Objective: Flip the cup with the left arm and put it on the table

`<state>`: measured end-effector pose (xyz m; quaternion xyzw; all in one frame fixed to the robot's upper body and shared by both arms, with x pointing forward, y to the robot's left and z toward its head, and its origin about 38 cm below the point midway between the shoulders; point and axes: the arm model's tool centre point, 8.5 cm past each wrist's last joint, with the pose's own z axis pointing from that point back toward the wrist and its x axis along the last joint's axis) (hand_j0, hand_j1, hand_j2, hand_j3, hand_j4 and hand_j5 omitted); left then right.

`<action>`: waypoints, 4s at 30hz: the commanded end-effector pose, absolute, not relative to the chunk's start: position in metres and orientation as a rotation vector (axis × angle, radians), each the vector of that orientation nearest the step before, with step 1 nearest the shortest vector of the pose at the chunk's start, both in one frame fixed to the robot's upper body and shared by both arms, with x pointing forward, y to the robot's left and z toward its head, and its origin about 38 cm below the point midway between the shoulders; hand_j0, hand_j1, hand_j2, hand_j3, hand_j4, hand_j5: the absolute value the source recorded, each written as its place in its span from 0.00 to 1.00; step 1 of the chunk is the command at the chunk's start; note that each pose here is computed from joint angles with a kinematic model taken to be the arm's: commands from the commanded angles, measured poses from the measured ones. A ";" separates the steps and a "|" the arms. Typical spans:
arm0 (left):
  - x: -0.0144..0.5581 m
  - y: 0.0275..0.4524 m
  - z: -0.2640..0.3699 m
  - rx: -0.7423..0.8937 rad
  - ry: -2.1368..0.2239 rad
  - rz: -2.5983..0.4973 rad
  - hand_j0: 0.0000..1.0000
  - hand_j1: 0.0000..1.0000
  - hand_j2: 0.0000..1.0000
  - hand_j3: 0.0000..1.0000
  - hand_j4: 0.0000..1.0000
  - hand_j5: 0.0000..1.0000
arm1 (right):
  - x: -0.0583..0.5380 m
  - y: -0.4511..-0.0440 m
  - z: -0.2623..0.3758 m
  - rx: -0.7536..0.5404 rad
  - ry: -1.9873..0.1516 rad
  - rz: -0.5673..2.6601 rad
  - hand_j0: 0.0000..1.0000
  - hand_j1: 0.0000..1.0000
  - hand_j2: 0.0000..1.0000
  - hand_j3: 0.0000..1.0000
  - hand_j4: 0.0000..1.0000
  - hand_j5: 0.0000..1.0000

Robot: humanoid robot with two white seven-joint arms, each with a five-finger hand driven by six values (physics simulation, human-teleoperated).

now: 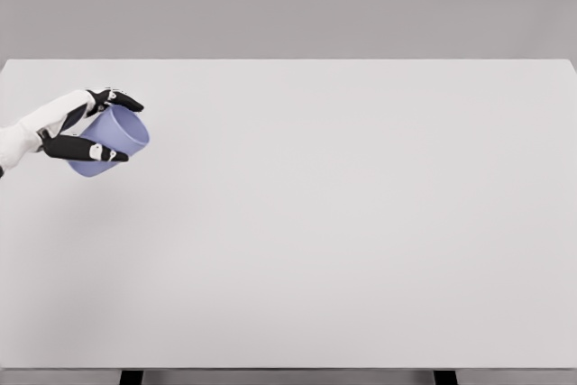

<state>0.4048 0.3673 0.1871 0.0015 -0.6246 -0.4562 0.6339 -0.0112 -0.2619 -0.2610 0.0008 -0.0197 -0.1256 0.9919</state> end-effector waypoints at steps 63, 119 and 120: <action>0.441 0.323 0.135 0.093 -1.788 -0.583 0.65 0.65 0.65 0.65 0.65 0.65 | -0.011 -0.262 -0.261 0.002 -0.040 -0.252 1.00 1.00 1.00 1.00 1.00 1.00; 0.442 0.309 0.092 0.161 -1.914 -0.521 0.88 0.88 0.88 0.88 0.88 0.88 | -0.011 -0.262 -0.261 0.002 -0.040 -0.252 1.00 1.00 1.00 1.00 1.00 1.00; 0.442 0.309 0.092 0.161 -1.912 -0.521 0.88 0.88 0.88 0.88 0.88 0.88 | -0.011 -0.262 -0.261 0.002 -0.040 -0.252 1.00 1.00 1.00 1.00 1.00 1.00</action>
